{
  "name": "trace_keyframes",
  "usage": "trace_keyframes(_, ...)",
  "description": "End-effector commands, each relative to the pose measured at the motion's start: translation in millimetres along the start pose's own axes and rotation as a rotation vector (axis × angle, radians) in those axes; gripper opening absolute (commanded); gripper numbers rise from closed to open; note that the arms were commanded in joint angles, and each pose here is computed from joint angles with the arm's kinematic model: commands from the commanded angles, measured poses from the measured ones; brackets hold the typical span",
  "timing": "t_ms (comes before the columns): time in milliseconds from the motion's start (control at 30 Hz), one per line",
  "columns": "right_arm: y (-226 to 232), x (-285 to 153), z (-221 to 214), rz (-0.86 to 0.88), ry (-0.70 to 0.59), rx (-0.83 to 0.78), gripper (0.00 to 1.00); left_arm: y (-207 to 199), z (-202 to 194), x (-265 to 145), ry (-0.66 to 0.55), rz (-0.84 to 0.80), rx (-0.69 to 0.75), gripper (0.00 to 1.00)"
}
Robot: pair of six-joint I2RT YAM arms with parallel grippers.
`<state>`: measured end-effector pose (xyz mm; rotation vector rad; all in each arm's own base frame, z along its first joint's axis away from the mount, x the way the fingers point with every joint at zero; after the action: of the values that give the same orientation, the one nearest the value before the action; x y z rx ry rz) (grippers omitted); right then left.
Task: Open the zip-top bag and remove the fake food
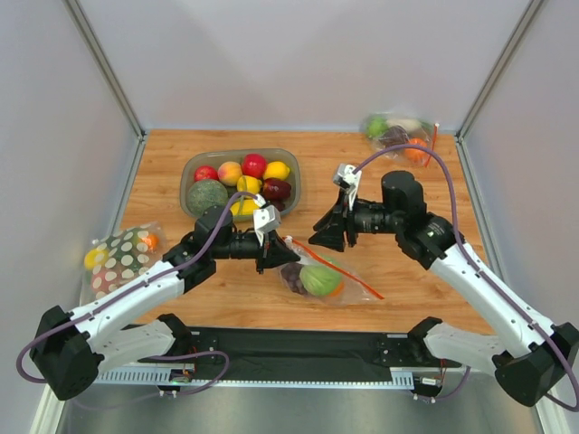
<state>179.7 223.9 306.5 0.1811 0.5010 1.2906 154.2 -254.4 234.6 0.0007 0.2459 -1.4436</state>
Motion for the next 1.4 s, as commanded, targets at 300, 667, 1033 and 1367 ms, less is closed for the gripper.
trace_keyframes(300,16.2,40.2,18.7,-0.076,-0.04,-0.15,0.4,-8.1,27.0,-4.7,-0.038,-0.048,0.08,0.0)
trace_keyframes(667,16.5,58.9,15.4,-0.096,0.009,-0.195,0.32,-9.8,28.8,-5.8,-0.041,-0.055,0.088,0.0)
trace_keyframes(1033,22.8,61.2,8.4,-0.043,0.052,-0.199,0.13,-3.6,30.2,-9.5,-0.053,0.016,0.107,0.0)
trace_keyframes(1367,23.5,62.5,0.7,-0.019,0.094,-0.185,0.2,-3.7,31.5,-11.5,-0.063,0.033,0.113,0.0)
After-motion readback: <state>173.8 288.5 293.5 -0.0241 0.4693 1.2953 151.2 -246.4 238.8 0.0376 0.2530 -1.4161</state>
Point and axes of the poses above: each gripper's point midway between its finger pads, its own x axis out along the fingers, its own y axis along the line the jaws close on, z = x × y, the point moved 5 cm from there along -x, back along the fingers, and after that the axes turned 5 degrees about x, right-handed, at the moved point
